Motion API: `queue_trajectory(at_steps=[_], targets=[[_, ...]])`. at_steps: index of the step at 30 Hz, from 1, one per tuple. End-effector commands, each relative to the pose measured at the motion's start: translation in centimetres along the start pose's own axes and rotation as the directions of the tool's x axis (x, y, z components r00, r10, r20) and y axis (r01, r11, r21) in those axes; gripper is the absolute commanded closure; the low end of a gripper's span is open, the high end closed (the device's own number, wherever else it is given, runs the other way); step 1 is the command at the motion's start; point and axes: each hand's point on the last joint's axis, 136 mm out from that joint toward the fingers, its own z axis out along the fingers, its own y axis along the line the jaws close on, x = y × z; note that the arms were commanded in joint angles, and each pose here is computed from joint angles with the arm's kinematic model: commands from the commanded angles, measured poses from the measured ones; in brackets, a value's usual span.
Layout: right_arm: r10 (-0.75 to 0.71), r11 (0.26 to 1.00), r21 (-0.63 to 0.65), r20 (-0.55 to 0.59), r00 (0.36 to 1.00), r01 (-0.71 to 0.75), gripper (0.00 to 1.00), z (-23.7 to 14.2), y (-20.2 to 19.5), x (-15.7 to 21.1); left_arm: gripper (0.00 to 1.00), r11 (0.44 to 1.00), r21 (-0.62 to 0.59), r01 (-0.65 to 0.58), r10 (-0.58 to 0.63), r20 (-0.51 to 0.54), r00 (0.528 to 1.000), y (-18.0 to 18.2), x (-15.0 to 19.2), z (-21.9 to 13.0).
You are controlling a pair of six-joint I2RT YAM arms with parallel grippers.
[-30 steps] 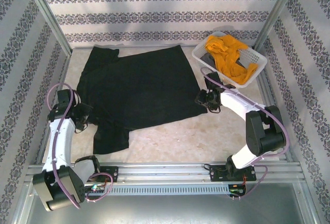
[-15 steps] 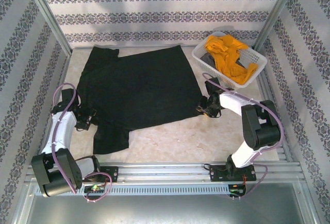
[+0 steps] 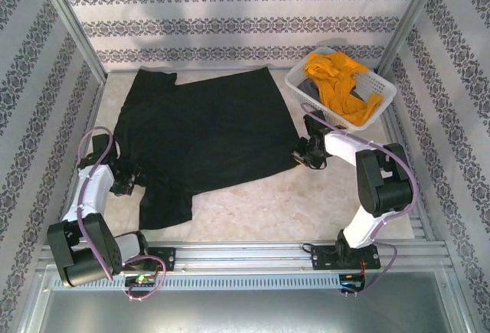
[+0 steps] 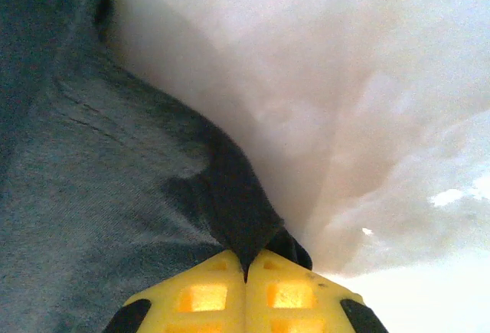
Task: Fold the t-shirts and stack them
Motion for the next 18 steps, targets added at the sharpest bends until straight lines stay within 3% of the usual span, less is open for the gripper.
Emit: queue_trajectory(at_steps=[1,9,18], targets=[[0.021,0.997,0.079,0.055,0.998,-0.025,1.00,-1.9,-2.3,-1.9,0.57,1.000,-0.004,-0.001,0.002,0.036,0.999,0.3,-1.1,-0.1],[-0.018,0.996,0.092,0.061,0.998,0.012,1.00,-3.4,-3.8,-4.5,0.57,0.999,0.051,-0.011,0.009,0.035,0.999,0.0,-1.7,0.8],[-0.026,0.998,0.063,0.016,1.000,0.025,1.00,-2.6,-2.9,-4.4,0.52,0.991,0.113,0.070,-0.054,-0.141,0.989,-0.2,2.4,3.1]])
